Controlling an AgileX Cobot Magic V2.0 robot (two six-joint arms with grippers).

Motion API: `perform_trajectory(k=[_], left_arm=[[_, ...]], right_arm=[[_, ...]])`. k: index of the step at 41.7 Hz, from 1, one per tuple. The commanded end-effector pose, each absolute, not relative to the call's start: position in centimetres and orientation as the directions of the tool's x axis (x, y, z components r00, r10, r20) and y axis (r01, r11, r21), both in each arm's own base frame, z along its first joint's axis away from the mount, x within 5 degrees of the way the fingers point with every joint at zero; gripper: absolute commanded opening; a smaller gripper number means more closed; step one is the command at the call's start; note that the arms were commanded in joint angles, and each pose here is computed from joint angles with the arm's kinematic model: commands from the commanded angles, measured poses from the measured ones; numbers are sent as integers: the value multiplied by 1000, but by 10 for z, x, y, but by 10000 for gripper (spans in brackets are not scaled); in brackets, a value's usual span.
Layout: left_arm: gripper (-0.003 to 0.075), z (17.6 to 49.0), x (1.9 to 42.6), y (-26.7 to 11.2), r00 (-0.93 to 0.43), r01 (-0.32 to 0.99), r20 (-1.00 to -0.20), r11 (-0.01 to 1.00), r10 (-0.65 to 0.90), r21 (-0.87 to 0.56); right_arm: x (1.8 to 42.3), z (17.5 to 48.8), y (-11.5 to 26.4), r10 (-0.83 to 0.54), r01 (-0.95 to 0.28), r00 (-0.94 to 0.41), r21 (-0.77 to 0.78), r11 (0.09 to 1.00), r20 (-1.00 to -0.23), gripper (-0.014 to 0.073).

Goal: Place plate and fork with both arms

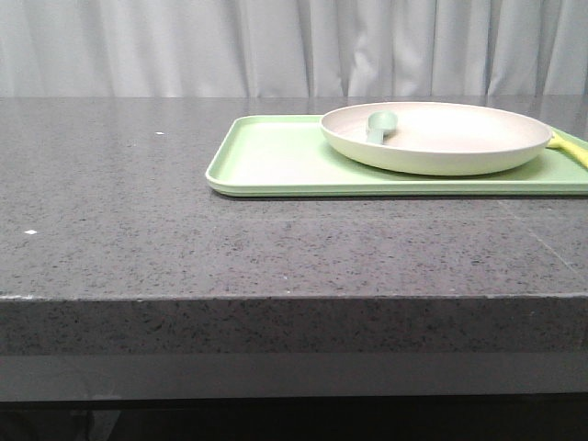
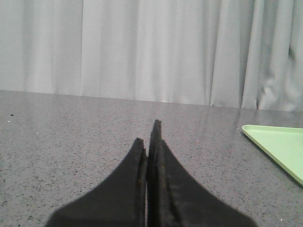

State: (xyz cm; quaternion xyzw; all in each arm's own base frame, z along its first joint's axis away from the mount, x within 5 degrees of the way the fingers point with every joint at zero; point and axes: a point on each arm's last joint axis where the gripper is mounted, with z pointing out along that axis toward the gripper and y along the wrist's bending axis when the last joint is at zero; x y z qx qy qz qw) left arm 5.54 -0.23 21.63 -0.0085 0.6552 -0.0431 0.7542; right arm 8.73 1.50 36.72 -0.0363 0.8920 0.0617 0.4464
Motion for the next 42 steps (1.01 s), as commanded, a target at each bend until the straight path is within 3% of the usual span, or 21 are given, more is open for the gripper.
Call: perform_trajectory(k=[1,20,25,34,42], left_arm=[[-18,225,52,-2,246,62,-964,994,-102,-89],[-18,225,52,-2,246,62,-964,994,-102,-89],[-18,225,52,-2,246,62,-964,994,-102,-89],[-18,225,52,-2,244,62,-964,994,-101,-89],[-18,225,52,-2,244,62,-964,994,-101,-89]], right_arm=[[90,378,15,-9,-124,-532,67,990,-846,-68],[90,378,15,-9,-124,-532,67,990,-846,-68],[81,370,7,-59,-97,-446,-18,995,-893,-68],[67,309,3,-88,-72,-212,-74,995,-973,-64],[57,241,3,26,-45,-126,32,998,-992,-64]])
